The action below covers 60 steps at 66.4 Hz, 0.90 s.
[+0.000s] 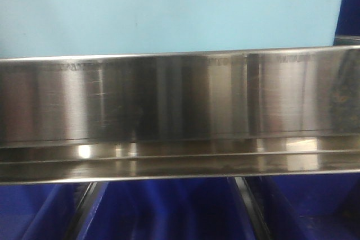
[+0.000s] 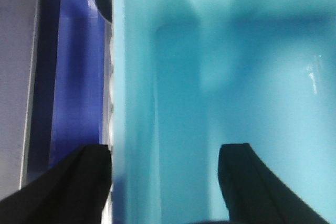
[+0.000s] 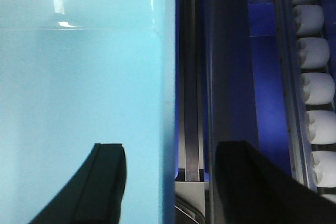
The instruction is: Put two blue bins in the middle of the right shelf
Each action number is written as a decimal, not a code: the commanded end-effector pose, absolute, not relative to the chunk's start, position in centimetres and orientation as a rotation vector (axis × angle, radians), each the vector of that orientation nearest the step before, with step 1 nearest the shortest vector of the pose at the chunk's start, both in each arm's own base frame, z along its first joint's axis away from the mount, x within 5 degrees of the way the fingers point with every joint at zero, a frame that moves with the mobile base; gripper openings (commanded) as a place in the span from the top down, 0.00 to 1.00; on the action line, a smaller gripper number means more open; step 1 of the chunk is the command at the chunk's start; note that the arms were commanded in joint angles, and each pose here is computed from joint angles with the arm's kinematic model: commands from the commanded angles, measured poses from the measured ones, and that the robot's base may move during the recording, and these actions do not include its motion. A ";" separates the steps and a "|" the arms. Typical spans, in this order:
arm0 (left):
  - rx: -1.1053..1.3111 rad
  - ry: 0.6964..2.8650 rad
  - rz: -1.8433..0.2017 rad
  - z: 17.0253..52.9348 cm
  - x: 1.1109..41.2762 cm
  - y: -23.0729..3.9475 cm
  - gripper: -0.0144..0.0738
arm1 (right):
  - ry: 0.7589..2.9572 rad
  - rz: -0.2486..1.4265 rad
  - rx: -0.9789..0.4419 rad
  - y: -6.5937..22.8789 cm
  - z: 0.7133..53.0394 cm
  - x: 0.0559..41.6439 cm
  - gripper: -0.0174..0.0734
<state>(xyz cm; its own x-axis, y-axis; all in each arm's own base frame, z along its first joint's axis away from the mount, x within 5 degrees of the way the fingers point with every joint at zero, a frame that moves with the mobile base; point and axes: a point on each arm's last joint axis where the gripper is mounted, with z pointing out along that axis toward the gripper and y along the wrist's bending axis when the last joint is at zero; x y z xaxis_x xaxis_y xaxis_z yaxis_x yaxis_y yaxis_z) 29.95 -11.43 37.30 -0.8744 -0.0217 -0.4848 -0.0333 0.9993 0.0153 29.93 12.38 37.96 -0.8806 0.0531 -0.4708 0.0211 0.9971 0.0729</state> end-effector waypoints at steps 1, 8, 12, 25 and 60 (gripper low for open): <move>-0.049 2.608 0.018 38.1 29.4 -11.2 0.44 | 2.638 0.081 0.056 12.1 38.0 30.0 0.50; -0.073 2.610 0.020 38.1 29.6 -10.7 0.44 | 2.638 0.081 0.056 12.1 38.0 30.0 0.50; -0.101 2.615 0.011 38.0 29.8 -10.2 0.44 | 2.638 0.081 0.056 12.1 38.0 30.0 0.50; -0.101 2.619 0.000 38.0 29.7 -10.3 0.44 | 2.638 0.081 0.056 12.1 38.0 30.0 0.50; -0.051 2.628 -0.011 38.0 29.7 -10.5 0.44 | 2.638 0.075 0.033 12.1 38.0 30.0 0.50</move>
<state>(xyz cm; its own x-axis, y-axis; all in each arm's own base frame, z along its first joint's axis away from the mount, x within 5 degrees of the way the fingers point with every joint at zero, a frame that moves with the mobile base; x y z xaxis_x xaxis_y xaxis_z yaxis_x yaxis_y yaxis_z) 29.99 -10.54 37.56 -0.8768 -0.0496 -0.4783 -0.0486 0.9987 -0.0145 29.93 12.38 37.91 -0.8814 0.0508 -0.4696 0.0195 0.9973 0.0712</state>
